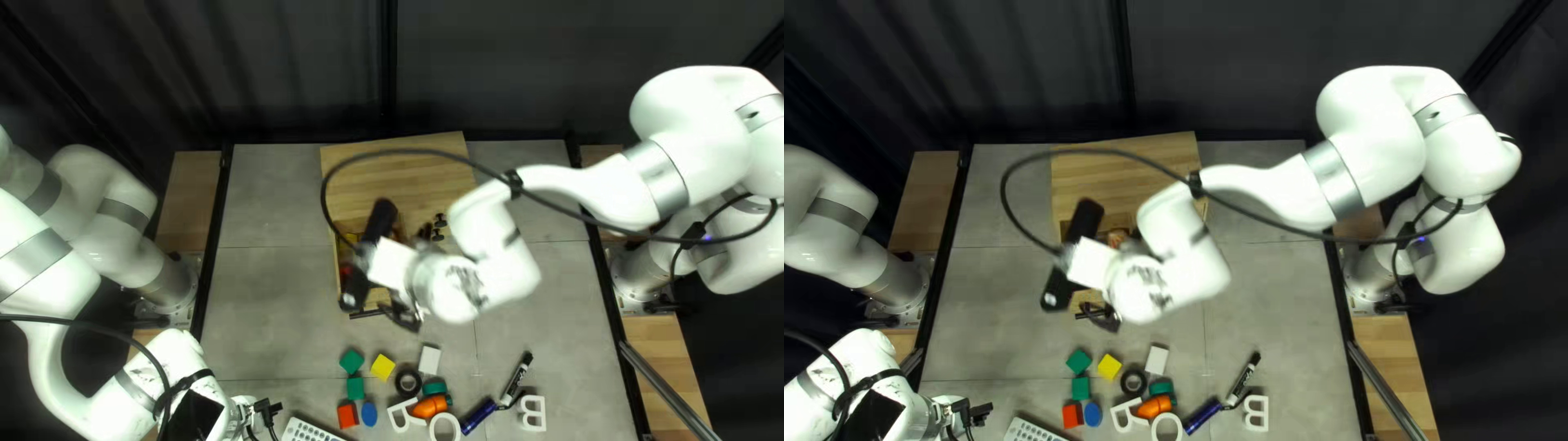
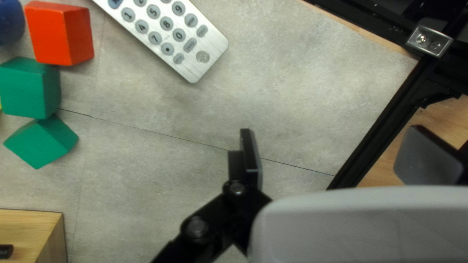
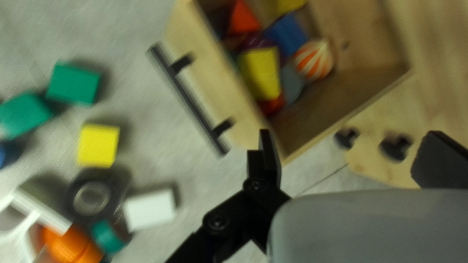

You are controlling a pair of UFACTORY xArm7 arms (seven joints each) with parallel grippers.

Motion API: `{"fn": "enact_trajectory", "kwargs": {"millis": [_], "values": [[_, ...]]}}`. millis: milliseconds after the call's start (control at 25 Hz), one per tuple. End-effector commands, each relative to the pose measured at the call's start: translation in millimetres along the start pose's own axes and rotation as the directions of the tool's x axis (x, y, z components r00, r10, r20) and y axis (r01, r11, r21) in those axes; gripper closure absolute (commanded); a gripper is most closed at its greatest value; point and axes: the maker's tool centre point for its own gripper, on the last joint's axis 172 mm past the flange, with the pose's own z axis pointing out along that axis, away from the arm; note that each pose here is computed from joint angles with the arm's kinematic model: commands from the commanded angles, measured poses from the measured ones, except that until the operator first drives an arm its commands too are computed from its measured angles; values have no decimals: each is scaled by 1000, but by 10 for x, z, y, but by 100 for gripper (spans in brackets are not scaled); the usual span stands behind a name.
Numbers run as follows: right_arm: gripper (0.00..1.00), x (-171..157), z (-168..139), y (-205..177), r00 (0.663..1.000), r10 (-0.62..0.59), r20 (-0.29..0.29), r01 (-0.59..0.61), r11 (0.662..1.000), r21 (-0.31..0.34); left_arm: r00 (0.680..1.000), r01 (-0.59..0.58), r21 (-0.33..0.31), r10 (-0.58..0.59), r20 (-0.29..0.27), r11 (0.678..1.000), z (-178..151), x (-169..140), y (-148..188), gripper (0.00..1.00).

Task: Open drawers and place objects into drawer and close

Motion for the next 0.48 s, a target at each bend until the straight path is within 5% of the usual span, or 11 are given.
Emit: {"fn": "enact_trajectory", "kwargs": {"millis": [40,320,480], "values": [[0,-642,3,-492,931,-366,19,364,930,49,1000,0,0,0,0,1000,0,0,0,0],[0,-893,50,-743,773,-634,-10,630,767,124,1000,0,0,0,0,1000,0,0,0,0],[0,-858,106,-700,804,-594,20,587,800,124,1000,0,0,0,0,1000,0,0,0,0]]}}
